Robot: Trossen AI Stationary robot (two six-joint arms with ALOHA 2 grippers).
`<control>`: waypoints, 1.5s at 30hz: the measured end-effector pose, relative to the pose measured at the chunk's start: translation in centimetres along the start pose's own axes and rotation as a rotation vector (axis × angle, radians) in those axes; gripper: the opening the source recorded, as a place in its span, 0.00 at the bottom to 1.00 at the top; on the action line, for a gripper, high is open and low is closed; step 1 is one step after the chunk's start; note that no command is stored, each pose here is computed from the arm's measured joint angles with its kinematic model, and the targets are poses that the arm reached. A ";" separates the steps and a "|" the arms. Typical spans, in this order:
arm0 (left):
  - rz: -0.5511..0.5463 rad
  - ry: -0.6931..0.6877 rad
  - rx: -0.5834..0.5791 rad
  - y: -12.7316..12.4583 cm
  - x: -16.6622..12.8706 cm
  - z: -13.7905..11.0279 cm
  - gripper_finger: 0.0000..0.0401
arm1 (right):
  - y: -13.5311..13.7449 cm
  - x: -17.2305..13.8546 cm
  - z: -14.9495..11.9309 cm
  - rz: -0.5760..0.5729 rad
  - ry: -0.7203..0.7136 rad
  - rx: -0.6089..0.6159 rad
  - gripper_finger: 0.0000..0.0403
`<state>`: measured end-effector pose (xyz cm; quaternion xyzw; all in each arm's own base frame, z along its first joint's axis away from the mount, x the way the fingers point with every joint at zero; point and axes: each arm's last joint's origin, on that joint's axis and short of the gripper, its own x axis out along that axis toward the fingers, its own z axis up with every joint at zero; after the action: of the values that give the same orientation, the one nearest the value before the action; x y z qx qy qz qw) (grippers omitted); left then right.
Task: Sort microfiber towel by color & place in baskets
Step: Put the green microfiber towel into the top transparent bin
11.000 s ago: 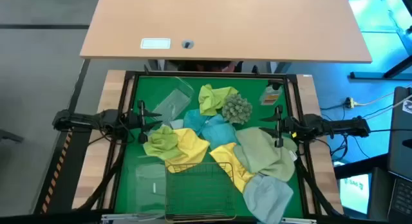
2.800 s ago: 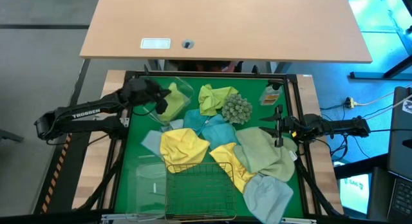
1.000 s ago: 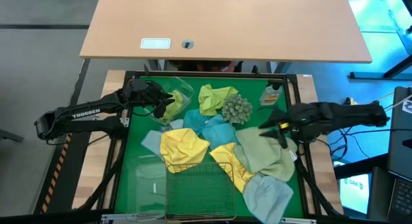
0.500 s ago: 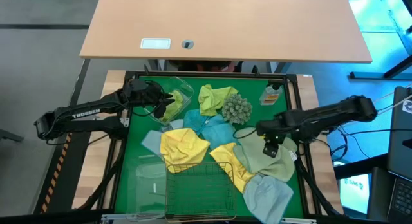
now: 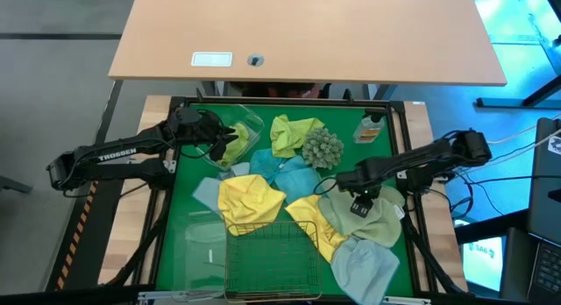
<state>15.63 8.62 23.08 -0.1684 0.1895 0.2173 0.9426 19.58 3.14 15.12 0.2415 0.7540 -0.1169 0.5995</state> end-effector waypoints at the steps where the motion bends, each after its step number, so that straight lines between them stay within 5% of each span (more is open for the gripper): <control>1: 0.000 0.000 0.000 0.0 0.0 0.0 0.33 | 0.0 0.2 0.1 -0.002 0.002 0.001 0.41; 7: 0.000 0.000 0.000 0.0 0.0 0.0 0.33 | 0.3 0.8 0.7 -0.002 0.002 -0.002 0.35; 15: 0.000 0.000 0.000 0.0 0.0 0.0 0.33 | 0.3 0.8 0.7 -0.003 0.003 -0.034 0.03; 25: -0.021 -0.030 0.010 -0.4 0.0 0.3 0.33 | 0.3 0.0 0.4 -0.019 0.054 -0.091 0.02; 33: -0.124 -0.210 0.054 -2.0 -0.2 1.9 0.33 | 2.1 -5.5 0.9 -0.103 0.012 -0.239 0.02; 45: -0.256 -0.355 0.092 -4.2 -0.7 2.9 0.33 | 4.7 -17.2 1.3 -0.287 -0.398 -0.431 0.01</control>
<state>17.87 5.98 26.86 -0.1072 0.0075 0.1132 0.9877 25.85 2.72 31.82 -0.0271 0.6556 -0.0828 0.7500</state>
